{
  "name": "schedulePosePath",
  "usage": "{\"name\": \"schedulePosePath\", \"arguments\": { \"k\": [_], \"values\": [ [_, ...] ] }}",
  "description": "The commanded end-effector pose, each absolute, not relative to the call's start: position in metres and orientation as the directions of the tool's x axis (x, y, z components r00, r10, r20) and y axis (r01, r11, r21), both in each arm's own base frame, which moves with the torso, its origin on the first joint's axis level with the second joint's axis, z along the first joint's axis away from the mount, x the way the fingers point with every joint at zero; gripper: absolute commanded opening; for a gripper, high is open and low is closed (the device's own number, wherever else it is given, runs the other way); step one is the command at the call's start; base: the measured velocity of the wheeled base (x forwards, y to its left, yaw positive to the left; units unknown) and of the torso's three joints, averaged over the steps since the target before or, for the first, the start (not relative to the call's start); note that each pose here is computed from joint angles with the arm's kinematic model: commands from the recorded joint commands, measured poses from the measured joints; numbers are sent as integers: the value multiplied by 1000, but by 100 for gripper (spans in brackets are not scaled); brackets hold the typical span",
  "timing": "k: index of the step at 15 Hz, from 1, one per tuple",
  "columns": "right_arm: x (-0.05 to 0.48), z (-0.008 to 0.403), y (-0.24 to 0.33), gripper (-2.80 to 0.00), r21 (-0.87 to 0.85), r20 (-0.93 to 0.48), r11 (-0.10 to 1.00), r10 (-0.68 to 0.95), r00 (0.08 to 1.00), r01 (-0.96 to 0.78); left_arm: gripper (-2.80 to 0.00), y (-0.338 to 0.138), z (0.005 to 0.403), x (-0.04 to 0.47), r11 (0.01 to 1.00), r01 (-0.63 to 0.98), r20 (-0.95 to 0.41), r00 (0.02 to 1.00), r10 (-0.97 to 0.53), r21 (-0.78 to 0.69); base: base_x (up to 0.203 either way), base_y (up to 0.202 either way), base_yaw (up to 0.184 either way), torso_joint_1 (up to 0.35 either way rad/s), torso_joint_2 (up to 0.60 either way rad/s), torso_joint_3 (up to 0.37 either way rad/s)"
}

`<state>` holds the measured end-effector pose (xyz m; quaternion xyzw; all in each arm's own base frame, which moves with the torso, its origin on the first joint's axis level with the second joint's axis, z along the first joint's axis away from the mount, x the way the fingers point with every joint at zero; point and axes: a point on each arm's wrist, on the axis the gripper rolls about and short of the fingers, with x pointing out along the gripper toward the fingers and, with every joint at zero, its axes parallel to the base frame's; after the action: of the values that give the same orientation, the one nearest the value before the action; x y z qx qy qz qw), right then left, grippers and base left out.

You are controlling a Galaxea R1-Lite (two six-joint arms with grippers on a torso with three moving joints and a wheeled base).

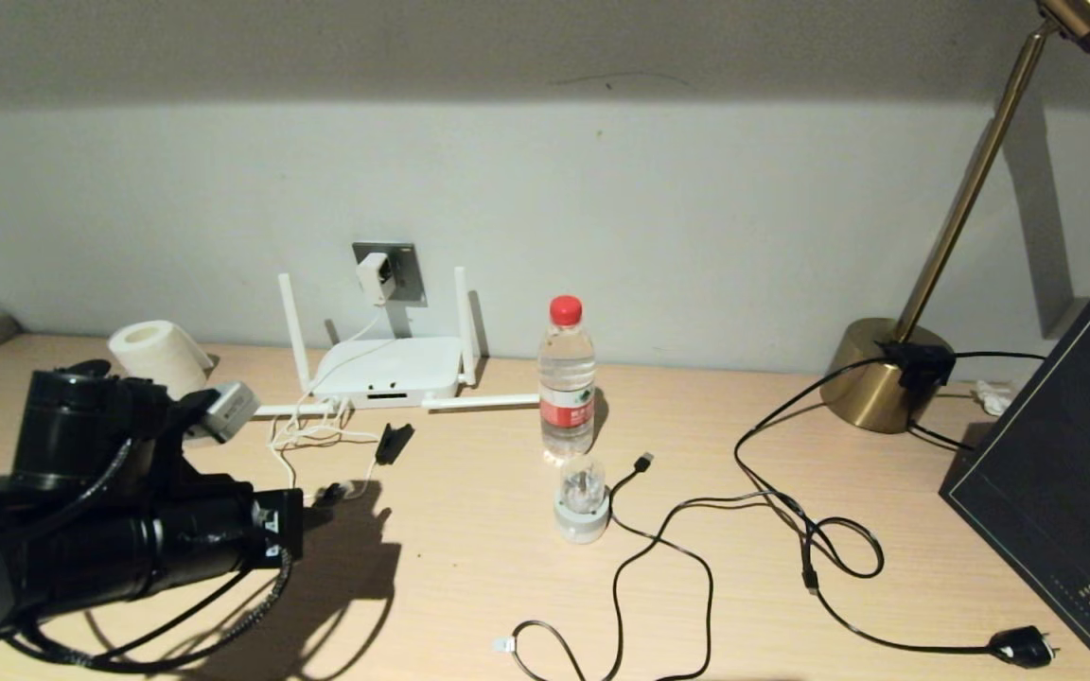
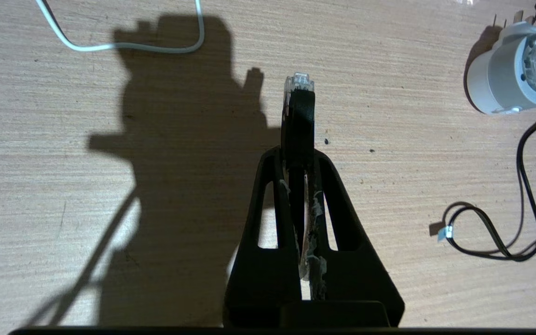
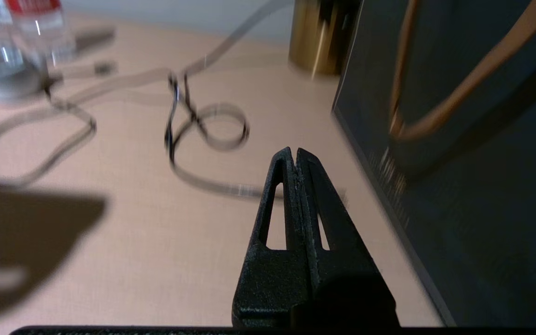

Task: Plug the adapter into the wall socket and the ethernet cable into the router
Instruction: Align cable and router interface

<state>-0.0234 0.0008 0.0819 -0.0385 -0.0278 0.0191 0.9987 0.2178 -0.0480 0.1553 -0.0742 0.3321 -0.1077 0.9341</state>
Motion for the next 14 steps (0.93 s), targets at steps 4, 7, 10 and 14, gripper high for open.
{"name": "schedulePosePath", "arguments": {
  "k": [4, 7, 10, 14],
  "values": [
    [-20, 74, 1, -280, -80, 41, 996, 41, 998, -38, -280, -46, 145, 219, 968, 148, -588, 772, -242, -204, 0, 0, 0, 0, 0, 0],
    [-20, 74, 1, -280, -57, 46, 998, 40, 998, -37, -280, -46, 148, 219, 970, 141, -580, 781, -232, -198, 0, 0, 0, 0, 0, 0],
    [-20, 74, 1, -280, -57, 46, 998, 40, 998, -37, -280, -43, 146, 218, 975, 122, -590, 780, -212, -188, 0, 0, 0, 0, 0, 0],
    [-20, 74, 1, -280, -56, 45, 998, 40, 998, -37, -280, -42, 142, 218, 986, 106, -605, 779, -162, -127, 0, 0, 0, 0, 0, 0]
  ]
}}
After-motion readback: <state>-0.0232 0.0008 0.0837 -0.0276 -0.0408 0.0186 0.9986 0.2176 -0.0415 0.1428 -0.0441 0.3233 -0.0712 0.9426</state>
